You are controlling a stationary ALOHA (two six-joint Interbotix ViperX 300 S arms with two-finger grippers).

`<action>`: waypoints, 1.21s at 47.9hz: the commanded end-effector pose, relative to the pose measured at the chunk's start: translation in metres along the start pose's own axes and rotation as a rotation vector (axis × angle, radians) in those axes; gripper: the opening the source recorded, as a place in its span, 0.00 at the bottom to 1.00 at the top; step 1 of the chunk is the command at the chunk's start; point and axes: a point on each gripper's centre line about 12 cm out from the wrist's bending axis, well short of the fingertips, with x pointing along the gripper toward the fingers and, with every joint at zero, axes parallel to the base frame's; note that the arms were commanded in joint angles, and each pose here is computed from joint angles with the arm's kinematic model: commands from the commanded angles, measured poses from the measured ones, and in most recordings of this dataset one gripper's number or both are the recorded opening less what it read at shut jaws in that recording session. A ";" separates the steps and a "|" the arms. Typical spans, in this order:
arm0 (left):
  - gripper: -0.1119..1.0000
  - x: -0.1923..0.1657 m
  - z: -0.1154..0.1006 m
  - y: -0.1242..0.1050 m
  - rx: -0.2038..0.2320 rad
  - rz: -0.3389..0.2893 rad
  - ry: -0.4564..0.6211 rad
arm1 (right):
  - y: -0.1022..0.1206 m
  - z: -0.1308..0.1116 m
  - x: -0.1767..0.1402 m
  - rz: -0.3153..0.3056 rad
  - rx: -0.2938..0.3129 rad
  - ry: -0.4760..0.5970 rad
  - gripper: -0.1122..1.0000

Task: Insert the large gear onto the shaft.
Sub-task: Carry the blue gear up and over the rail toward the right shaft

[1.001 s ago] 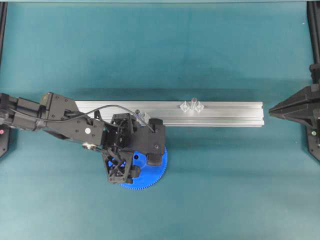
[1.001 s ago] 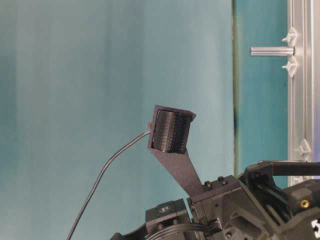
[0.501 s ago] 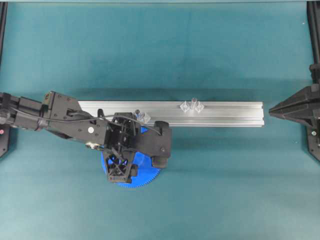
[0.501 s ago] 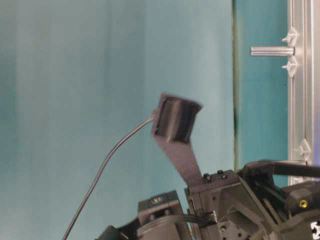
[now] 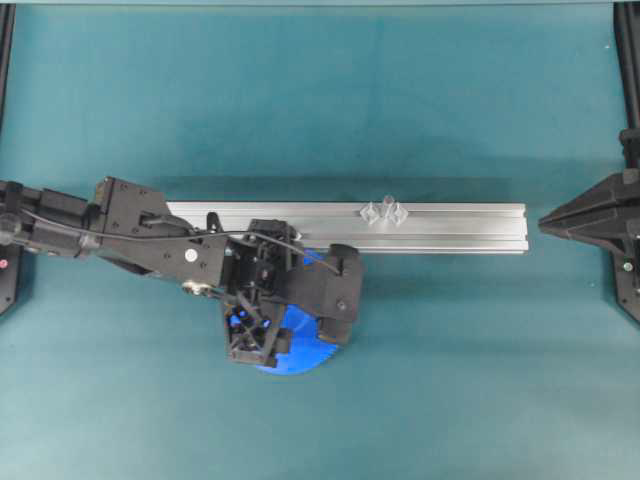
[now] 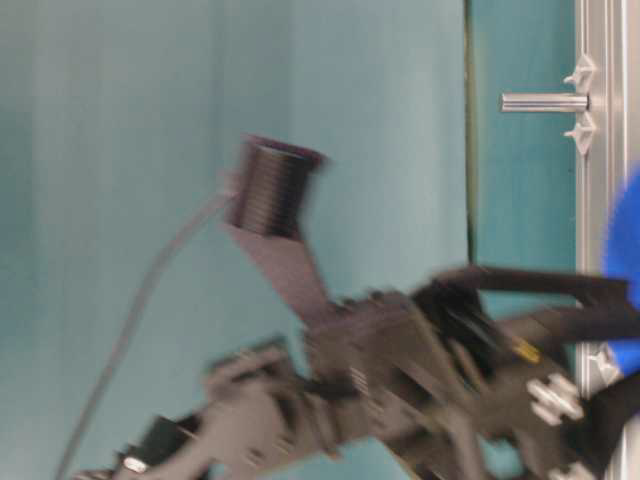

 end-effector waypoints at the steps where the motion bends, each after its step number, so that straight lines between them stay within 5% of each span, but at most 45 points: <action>1: 0.79 -0.033 0.030 0.010 -0.008 0.017 -0.117 | 0.000 0.004 0.000 0.000 0.007 -0.015 0.21; 14: 0.79 -0.066 0.064 0.028 0.048 0.056 -0.234 | 0.000 0.004 0.000 0.000 0.007 -0.017 0.21; 28: 0.79 -0.079 0.079 0.059 0.094 0.115 -0.277 | 0.000 0.004 -0.002 0.001 0.007 -0.026 0.21; 43: 0.79 -0.064 0.082 0.090 0.164 0.164 -0.252 | 0.000 0.002 -0.003 -0.001 0.006 -0.028 0.21; 58: 0.79 -0.026 0.085 0.106 0.184 0.171 -0.207 | -0.001 -0.001 -0.003 -0.003 0.005 -0.028 0.21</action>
